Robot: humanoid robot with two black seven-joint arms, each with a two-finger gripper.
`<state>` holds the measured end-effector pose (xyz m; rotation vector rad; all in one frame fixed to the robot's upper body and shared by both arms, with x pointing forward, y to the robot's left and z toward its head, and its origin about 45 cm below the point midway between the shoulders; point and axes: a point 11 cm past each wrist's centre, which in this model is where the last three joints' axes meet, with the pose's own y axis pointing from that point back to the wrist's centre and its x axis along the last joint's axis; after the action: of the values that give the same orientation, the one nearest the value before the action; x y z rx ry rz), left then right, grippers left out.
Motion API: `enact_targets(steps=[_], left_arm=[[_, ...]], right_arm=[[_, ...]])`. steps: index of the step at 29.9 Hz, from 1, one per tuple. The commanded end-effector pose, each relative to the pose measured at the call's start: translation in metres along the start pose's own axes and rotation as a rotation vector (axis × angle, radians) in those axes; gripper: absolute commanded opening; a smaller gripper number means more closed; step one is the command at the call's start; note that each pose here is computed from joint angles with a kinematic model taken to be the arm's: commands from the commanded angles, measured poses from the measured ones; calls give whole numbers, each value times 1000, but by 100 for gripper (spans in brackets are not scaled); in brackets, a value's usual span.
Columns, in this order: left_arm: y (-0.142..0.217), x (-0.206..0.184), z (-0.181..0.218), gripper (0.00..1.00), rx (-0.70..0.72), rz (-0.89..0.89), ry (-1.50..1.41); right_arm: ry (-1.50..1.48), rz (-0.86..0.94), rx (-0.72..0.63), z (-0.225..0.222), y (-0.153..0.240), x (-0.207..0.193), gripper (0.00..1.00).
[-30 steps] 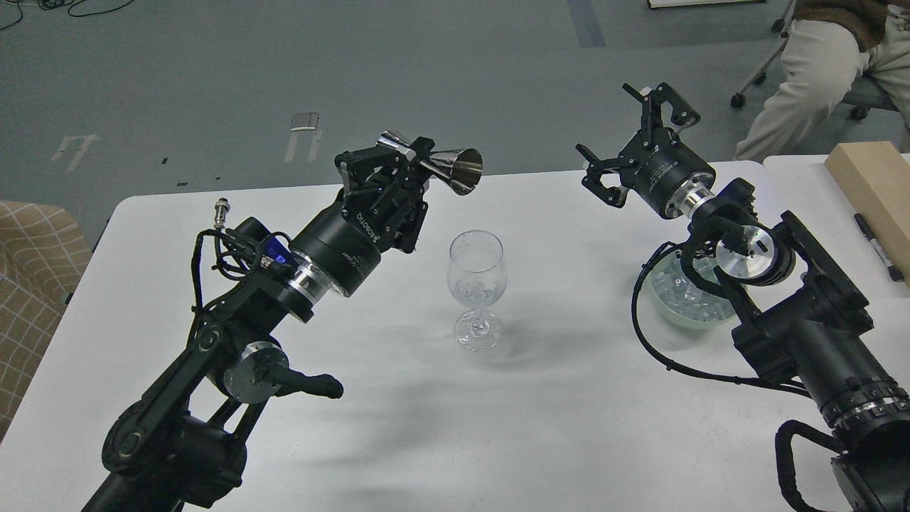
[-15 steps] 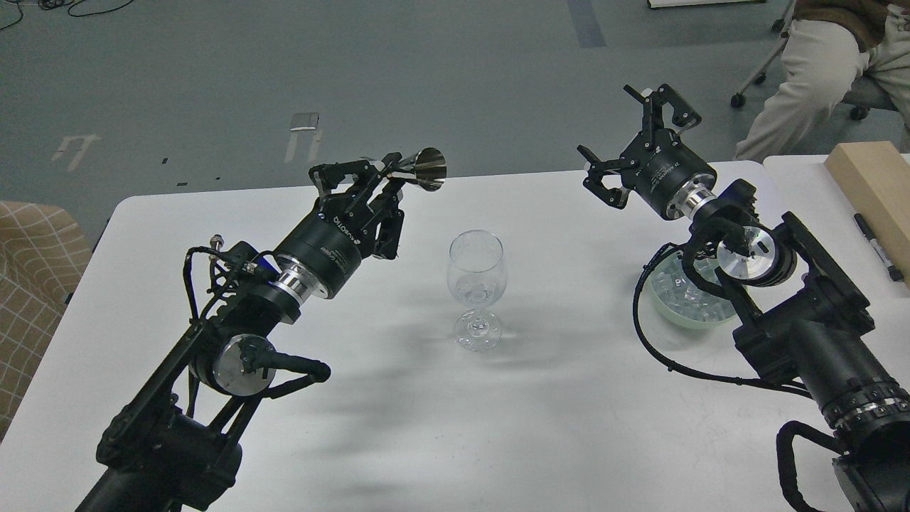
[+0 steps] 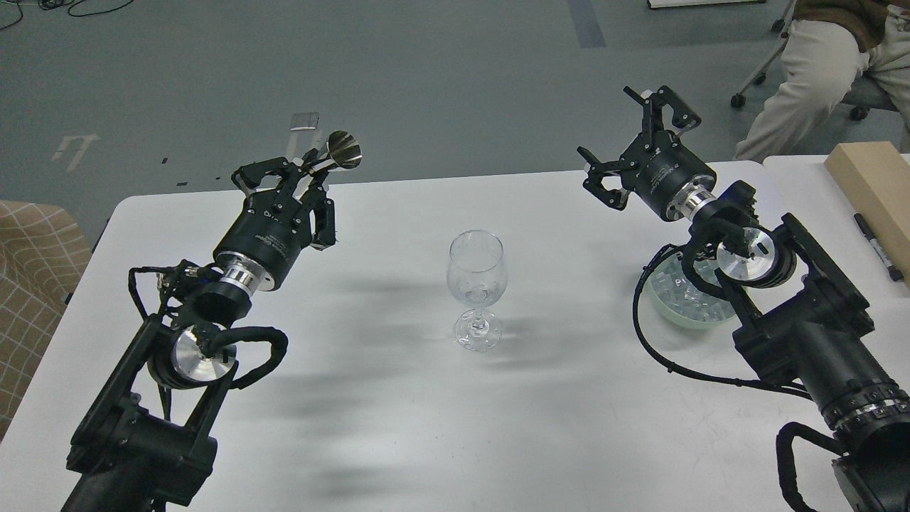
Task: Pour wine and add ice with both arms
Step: 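Carry the metal cup away from the wine glass with the left gripper, then lower the metal cup onto the table with the left gripper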
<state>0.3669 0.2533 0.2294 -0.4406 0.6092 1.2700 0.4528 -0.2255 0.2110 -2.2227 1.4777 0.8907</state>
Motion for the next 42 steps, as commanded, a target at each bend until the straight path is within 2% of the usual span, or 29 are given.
enact_targets(steps=[1, 8, 23, 33, 42], left_arm=[[4, 16, 13, 2, -35, 41, 45], [11, 48, 32, 3, -97, 129, 161], [26, 94, 41, 3, -172, 248, 421], [41, 118, 42, 6, -240, 288, 590], [49, 136, 45, 10, -316, 221, 689]], right_arm=[[1, 0, -2, 1, 0, 0, 100], [-1, 0, -2, 1, 0, 0, 100], [-4, 1, -2, 2, 1, 0, 100], [-2, 7, -3, 2, 0, 1, 100], [-3, 9, -3, 2, -1, -1, 100]])
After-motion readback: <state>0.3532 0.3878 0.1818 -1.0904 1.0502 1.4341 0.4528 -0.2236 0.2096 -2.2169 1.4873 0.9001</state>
